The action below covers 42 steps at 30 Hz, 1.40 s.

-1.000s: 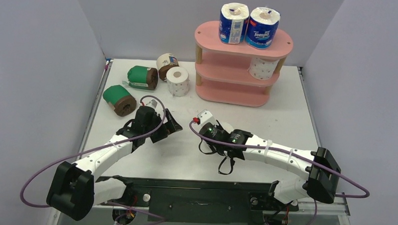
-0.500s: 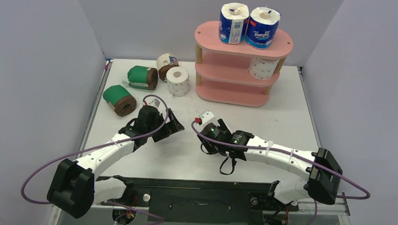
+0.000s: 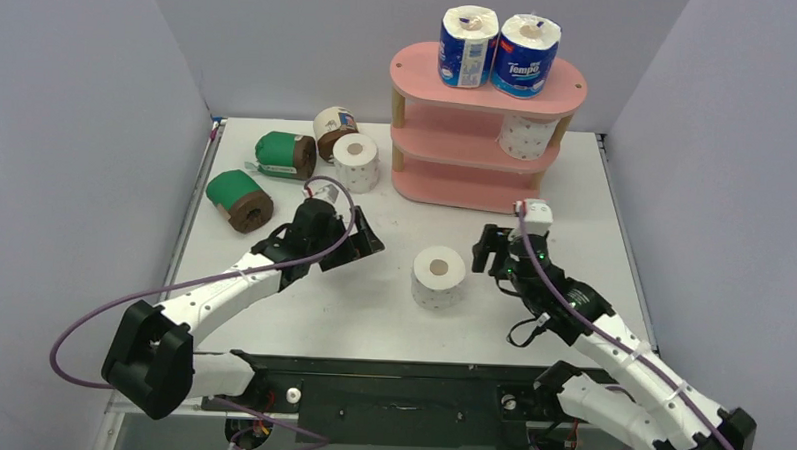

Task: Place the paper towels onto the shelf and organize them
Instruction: Adjust the paper towel at the center of the board, then pick up the paper towel from the center of the board.

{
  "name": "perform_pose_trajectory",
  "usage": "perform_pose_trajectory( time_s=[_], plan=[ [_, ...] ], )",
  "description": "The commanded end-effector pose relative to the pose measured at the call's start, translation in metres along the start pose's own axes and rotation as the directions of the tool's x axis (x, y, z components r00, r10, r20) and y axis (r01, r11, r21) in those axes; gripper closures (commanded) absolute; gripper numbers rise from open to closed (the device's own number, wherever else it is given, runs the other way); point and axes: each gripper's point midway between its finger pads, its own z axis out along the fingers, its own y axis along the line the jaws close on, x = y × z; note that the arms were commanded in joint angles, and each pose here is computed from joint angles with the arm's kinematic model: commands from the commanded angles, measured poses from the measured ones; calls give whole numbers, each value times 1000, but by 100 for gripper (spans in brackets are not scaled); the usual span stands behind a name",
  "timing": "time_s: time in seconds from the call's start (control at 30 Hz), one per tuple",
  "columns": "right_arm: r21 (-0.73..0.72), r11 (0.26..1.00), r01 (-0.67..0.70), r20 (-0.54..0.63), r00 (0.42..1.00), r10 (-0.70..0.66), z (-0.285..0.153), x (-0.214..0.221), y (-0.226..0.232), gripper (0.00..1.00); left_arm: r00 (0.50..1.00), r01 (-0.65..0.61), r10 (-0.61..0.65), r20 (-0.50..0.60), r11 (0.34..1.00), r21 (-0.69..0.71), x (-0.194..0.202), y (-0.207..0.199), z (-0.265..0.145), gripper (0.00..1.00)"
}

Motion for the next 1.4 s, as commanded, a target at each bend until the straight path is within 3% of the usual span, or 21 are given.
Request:
perform_pose_trajectory(
  time_s=[0.0,0.3,0.57,0.97,1.37],
  plan=[
    [-10,952,-306,20,952,307,12,17,-28,32,993,-115,114,14,993,41,0,-46,2,0],
    [-18,860,-509,47,859,510,25,46,-49,34,975,-221,221,-31,975,-11,28,-81,24,8],
    [-101,851,-515,15,854,519,24,40,-33,31,970,-242,239,-53,968,-67,49,-88,35,10],
    [-164,935,-314,-88,949,303,18,30,8,30,984,-176,175,-26,983,-45,52,-85,32,10],
    [-196,980,12,-1,1000,-13,-11,-2,55,33,992,-96,97,79,995,-18,32,-80,-2,9]
  ],
)
